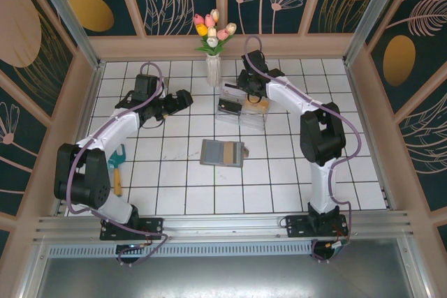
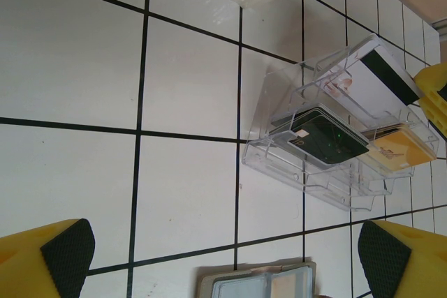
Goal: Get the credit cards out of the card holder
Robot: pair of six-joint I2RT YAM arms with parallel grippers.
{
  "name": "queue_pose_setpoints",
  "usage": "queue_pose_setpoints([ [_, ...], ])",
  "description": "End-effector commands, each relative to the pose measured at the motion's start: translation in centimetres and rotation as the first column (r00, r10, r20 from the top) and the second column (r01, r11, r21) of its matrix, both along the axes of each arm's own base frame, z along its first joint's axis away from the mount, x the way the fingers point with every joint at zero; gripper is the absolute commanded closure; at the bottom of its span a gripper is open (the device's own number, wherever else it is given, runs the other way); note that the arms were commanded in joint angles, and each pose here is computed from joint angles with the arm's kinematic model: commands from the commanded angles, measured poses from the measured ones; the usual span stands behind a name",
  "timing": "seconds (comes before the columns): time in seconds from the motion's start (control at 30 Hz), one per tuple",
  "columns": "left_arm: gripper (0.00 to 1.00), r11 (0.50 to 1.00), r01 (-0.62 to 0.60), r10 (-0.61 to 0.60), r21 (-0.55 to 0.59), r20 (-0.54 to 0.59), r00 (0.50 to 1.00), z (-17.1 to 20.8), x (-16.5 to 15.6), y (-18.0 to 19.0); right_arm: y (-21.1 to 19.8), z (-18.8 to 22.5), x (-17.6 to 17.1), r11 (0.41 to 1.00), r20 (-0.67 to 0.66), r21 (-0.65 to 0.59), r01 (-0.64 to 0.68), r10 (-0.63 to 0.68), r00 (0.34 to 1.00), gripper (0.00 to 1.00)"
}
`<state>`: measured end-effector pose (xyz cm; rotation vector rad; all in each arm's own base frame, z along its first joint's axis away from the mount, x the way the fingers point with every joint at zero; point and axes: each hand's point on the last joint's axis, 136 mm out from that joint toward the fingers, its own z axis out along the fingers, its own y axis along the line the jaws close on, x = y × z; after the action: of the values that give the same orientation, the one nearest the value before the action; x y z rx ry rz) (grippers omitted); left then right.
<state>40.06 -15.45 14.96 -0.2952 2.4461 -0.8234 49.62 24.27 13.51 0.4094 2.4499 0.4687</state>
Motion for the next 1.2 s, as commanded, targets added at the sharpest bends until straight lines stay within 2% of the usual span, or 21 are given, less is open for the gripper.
queue_pose_setpoints([
  [0.0,0.02,1.000,0.007,-0.007,-0.027,-0.001,1.000,0.1,-0.3,-0.2,0.7,-1.9,-1.5,1.000,-0.072,0.017,-0.013,0.014,0.997,0.74],
  [0.27,0.01,0.999,0.012,-0.013,-0.039,-0.006,1.000,0.0,-0.4,-0.4,0.2,-1.3,-1.5,0.999,-0.065,0.038,0.006,-0.004,0.998,0.75],
  [0.47,0.01,0.998,0.014,-0.015,-0.060,-0.015,1.000,-0.1,-0.7,-0.6,-1.3,3.0,-1.4,0.999,0.028,0.025,0.031,-0.032,0.999,0.65],
  [0.6,0.01,0.996,0.023,-0.025,-0.085,-0.018,1.000,0.0,-1.0,-1.0,-1.8,5.1,-2.8,0.999,0.067,0.046,0.023,-0.026,0.997,0.62],
  [0.83,0.01,0.990,0.031,-0.034,-0.135,-0.024,0.999,0.1,-2.2,-1.4,-1.0,4.9,-8.8,0.997,0.052,0.063,-0.049,0.046,0.998,0.60],
  [1.03,0.02,0.989,0.054,-0.065,-0.140,-0.077,0.995,-2.0,-4.7,-2.1,1.9,2.7,-16.4,0.989,-0.048,0.114,-0.094,0.100,0.994,0.58],
  [1.17,0.07,0.985,0.093,-0.109,-0.143,-0.107,0.988,-3.0,-6.2,-3.5,4.2,-0.5,-21.3,0.982,-0.156,0.141,-0.127,0.149,0.976,0.60],
])
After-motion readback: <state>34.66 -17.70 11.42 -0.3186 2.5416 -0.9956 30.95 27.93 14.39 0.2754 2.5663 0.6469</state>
